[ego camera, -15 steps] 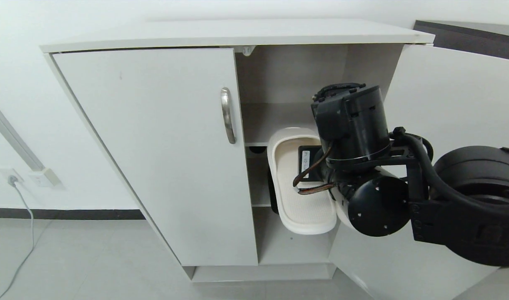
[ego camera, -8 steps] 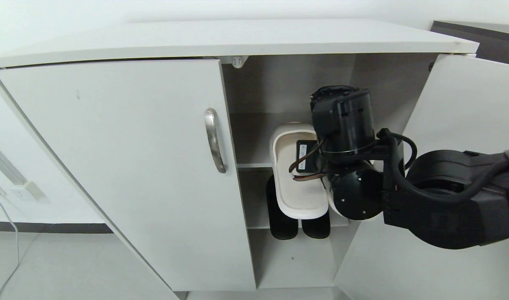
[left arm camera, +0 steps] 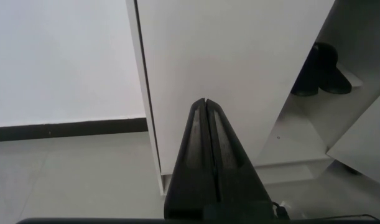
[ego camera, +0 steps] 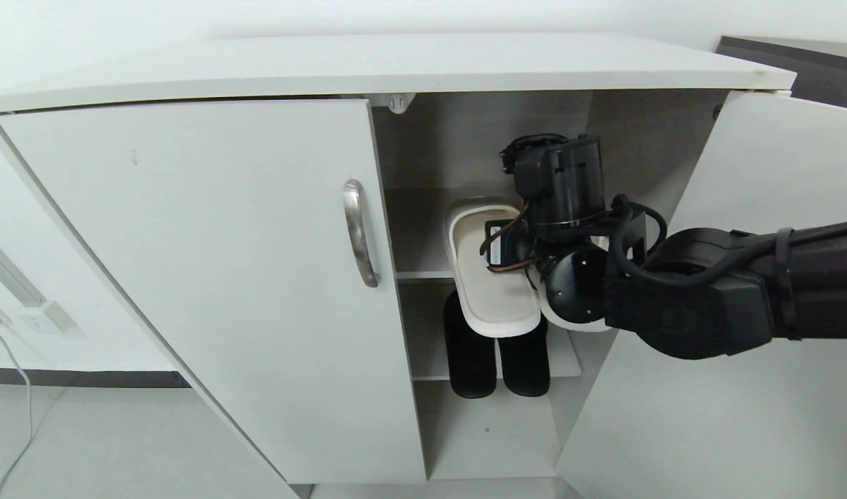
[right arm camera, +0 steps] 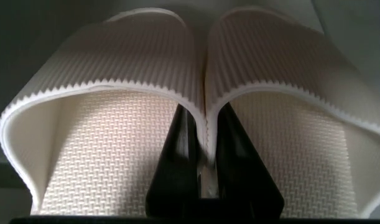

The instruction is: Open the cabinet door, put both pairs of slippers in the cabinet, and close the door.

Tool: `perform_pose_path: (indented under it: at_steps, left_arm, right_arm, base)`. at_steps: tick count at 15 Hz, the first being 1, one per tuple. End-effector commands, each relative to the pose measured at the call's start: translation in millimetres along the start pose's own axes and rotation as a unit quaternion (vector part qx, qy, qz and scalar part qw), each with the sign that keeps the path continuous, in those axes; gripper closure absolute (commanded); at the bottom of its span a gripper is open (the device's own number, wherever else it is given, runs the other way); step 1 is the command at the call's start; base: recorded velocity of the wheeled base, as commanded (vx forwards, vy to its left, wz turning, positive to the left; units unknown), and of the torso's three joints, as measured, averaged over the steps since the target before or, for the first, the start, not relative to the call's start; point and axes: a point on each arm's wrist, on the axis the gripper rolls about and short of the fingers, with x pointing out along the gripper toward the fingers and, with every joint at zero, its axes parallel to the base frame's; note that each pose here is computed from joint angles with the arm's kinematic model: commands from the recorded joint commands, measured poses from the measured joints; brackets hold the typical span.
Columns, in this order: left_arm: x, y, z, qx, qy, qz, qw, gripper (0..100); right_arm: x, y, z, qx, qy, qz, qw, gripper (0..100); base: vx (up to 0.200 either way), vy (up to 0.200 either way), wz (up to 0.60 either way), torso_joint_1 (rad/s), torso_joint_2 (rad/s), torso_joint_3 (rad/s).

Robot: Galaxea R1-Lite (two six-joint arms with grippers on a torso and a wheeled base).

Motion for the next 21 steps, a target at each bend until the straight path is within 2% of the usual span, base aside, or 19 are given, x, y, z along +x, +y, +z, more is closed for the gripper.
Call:
perform_pose_path:
  at_steps: [1,7,12,21]
  left_arm:
    - [0.0,0.0,0.0,0.000,0.000,0.001,1.0000,100]
    - [0.0,0.0,0.0,0.000,0.000,0.000,1.0000,100]
    - [0.0,0.0,0.0,0.000,0.000,0.000,1.0000,100]
    - [0.0,0.0,0.0,0.000,0.000,0.001,1.0000,100]
  right_arm:
    - [17.1,4.4,1.8,0.001,0.004,-0.010,1.000,100]
    - [44.0,14.1,5.5,0.013,-0.008,-0.020,1.000,100]
    - [46.6,8.3,23.2,0.023,-0.015,-0.008,1.000,100]
    - [52.1,11.6,12.6,0.013,0.000,-0.006,1.000,100]
  base:
    - [0.000,0.000,0.00,0.000,0.00,0.000]
    - [0.000,0.000,0.00,0.000,0.00,0.000]
    - [0.000,0.000,0.00,0.000,0.00,0.000]
    - [0.000,0.000,0.00,0.000,0.00,0.000]
